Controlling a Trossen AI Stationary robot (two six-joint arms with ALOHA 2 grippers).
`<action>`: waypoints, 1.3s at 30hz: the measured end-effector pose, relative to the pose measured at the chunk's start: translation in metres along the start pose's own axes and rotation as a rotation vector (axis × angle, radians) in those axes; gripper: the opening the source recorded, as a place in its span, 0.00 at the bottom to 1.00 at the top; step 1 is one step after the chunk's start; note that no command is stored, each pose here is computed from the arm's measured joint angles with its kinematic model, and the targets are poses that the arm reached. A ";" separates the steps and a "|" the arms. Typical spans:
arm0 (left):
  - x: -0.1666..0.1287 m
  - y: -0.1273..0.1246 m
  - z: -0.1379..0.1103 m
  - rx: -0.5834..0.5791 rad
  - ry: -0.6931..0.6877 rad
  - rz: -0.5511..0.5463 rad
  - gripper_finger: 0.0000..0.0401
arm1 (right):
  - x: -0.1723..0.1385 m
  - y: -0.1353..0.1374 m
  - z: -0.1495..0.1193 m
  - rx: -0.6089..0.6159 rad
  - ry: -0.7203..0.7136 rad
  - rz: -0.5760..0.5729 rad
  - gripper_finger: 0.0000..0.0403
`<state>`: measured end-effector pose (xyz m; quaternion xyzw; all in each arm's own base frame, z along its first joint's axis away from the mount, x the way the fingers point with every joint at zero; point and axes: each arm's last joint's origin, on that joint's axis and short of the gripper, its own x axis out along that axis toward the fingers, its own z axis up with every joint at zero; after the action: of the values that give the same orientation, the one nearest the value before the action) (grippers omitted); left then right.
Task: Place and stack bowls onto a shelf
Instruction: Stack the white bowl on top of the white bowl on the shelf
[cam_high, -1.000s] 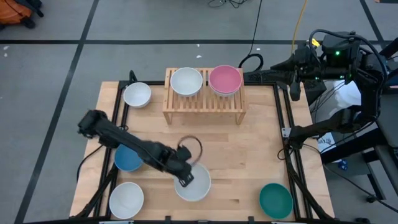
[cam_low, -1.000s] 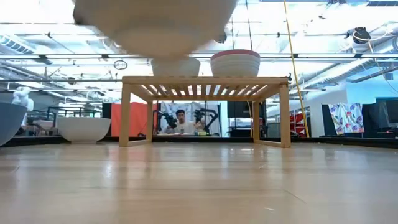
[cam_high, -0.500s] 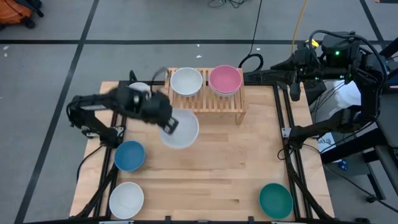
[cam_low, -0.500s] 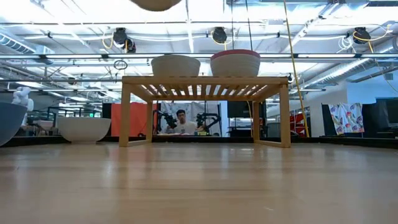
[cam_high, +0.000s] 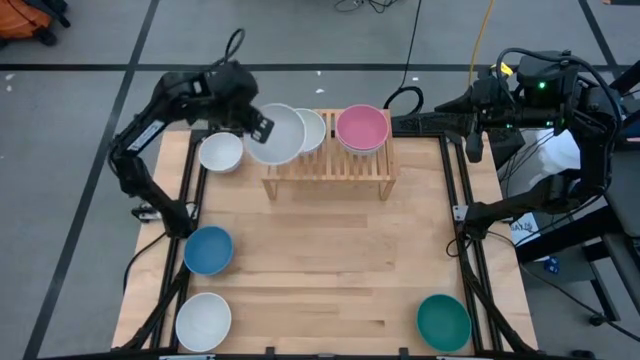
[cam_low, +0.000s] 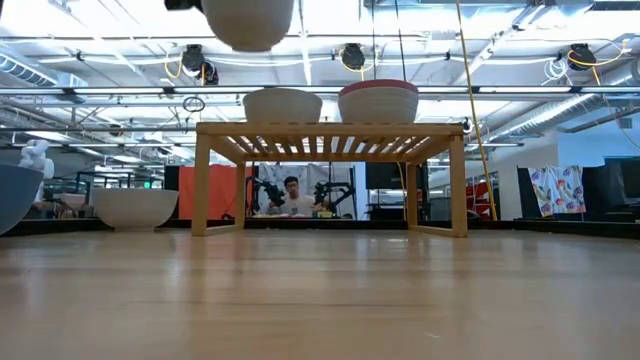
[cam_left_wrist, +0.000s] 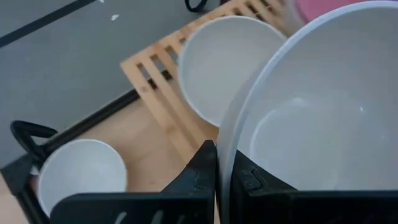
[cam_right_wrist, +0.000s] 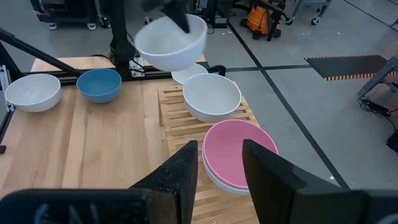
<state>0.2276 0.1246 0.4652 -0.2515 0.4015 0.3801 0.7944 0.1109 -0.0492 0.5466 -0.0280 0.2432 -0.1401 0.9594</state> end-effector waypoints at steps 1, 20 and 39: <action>0.006 0.005 0.005 0.002 0.007 0.002 0.01 | 0.000 0.000 0.000 -0.001 0.000 0.000 0.30; 0.124 0.040 0.061 0.130 0.158 -0.078 0.01 | 0.016 -0.003 0.003 0.001 0.036 0.006 0.30; 0.144 0.039 0.066 0.219 0.159 -0.098 0.09 | 0.023 -0.004 0.005 -0.015 0.052 0.006 0.30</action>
<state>0.2819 0.2516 0.3786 -0.2120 0.4892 0.2736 0.8006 0.1315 -0.0592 0.5407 -0.0307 0.2691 -0.1363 0.9529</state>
